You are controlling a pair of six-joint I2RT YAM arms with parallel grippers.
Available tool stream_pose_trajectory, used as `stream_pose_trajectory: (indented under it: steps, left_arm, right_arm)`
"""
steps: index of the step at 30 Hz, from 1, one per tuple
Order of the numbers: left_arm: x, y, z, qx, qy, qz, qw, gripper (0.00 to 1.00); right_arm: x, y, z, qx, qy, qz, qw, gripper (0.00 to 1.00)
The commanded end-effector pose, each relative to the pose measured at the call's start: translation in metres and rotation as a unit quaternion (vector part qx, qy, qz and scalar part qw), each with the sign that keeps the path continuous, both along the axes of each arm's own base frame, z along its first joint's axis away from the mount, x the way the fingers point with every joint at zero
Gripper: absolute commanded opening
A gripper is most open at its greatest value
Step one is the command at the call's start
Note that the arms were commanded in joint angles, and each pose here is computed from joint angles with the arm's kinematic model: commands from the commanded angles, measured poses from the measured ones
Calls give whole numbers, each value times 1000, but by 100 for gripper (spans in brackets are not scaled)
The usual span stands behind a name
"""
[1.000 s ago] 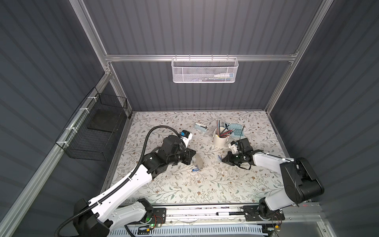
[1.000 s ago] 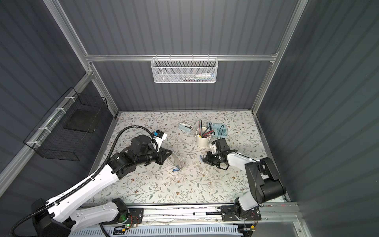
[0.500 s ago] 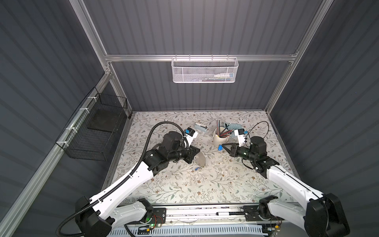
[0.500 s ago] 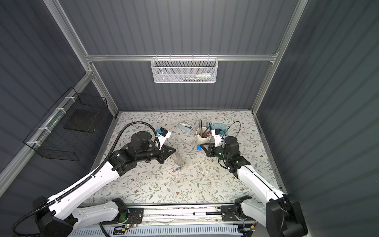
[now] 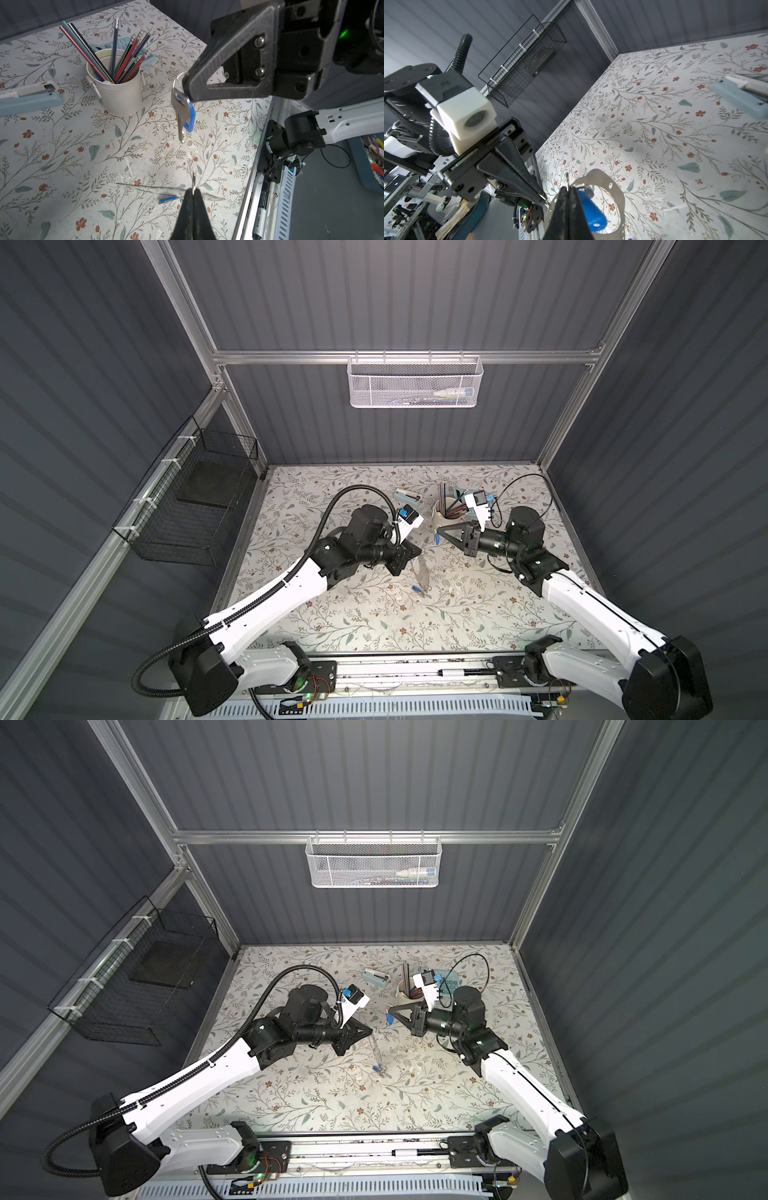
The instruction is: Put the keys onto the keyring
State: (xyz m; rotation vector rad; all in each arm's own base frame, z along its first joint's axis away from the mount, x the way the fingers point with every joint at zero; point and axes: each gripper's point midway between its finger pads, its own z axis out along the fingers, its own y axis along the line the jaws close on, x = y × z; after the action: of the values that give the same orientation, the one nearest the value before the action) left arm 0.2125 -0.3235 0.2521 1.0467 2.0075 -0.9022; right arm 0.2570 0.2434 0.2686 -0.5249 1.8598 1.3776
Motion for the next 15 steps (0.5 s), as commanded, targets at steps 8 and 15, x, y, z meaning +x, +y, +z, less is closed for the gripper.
stream_pose_trajectory:
  steps: [8, 15]
  left_arm:
    - [13, -9, 29, -13, -73, 11, 997, 0]
    - [14, -13, 29, -1, -84, 19, 996, 0]
  right_arm:
    - [-25, 8, -11, -22, 51, 57, 997, 0]
    - [-30, 11, -4, -13, 51, 61, 997, 0]
